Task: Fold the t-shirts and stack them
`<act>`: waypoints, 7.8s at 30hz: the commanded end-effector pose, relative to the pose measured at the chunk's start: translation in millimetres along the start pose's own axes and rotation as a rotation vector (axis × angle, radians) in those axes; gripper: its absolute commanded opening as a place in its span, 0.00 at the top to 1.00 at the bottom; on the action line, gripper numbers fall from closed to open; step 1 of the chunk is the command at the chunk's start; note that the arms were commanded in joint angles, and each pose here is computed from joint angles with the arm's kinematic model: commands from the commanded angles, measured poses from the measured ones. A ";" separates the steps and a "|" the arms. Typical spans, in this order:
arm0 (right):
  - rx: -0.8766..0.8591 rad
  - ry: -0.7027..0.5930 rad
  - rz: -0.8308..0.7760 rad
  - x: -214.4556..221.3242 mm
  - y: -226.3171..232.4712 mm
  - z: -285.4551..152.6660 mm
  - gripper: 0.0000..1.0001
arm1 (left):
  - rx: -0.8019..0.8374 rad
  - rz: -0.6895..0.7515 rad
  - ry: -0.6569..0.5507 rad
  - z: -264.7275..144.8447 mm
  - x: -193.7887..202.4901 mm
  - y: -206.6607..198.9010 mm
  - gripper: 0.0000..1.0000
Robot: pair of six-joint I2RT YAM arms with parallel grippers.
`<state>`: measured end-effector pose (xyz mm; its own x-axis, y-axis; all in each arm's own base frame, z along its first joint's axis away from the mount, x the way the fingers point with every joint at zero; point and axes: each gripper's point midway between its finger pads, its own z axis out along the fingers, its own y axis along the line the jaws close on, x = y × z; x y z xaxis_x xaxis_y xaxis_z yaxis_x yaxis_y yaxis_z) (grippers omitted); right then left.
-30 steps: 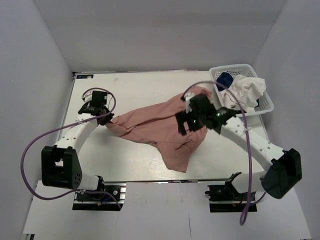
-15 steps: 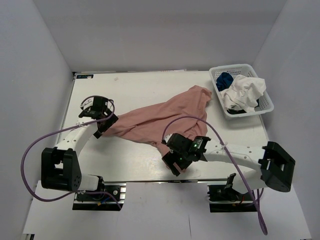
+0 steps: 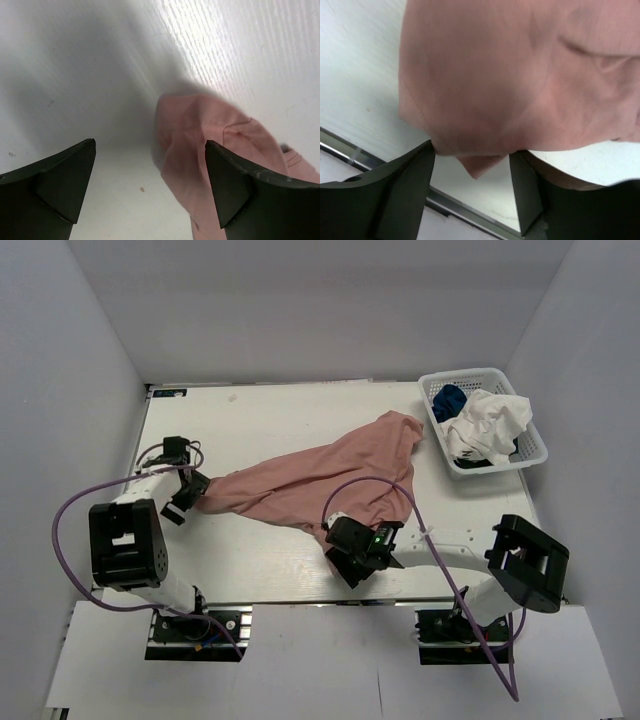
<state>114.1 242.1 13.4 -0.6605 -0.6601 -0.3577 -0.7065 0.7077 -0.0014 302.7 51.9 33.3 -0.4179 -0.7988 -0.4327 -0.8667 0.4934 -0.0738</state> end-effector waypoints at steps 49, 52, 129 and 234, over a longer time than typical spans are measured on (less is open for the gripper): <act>0.885 -1.608 0.295 -182.7 -217.5 -653.7 1.00 | 1.165 -0.075 -0.846 -548.6 -189.8 -12.4 1.00; 0.797 -1.731 0.202 -168.5 -199.1 -679.2 1.00 | 1.252 -0.094 -0.925 -590.9 -182.1 16.3 1.00; 0.118 -0.382 0.593 -184.4 -211.9 -81.2 0.10 | 0.651 0.367 -0.048 -118.1 -48.7 -184.5 0.00; -0.038 -0.063 0.584 40.8 -59.6 -64.6 1.00 | 0.140 0.161 0.142 -46.9 66.9 24.6 1.00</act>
<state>154.2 154.9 44.2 -0.8770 -0.1278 -0.4632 -0.2255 0.9607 0.1619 258.1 -12.1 28.9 -0.5870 -0.7549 -0.2926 -0.7464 0.6446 -0.1657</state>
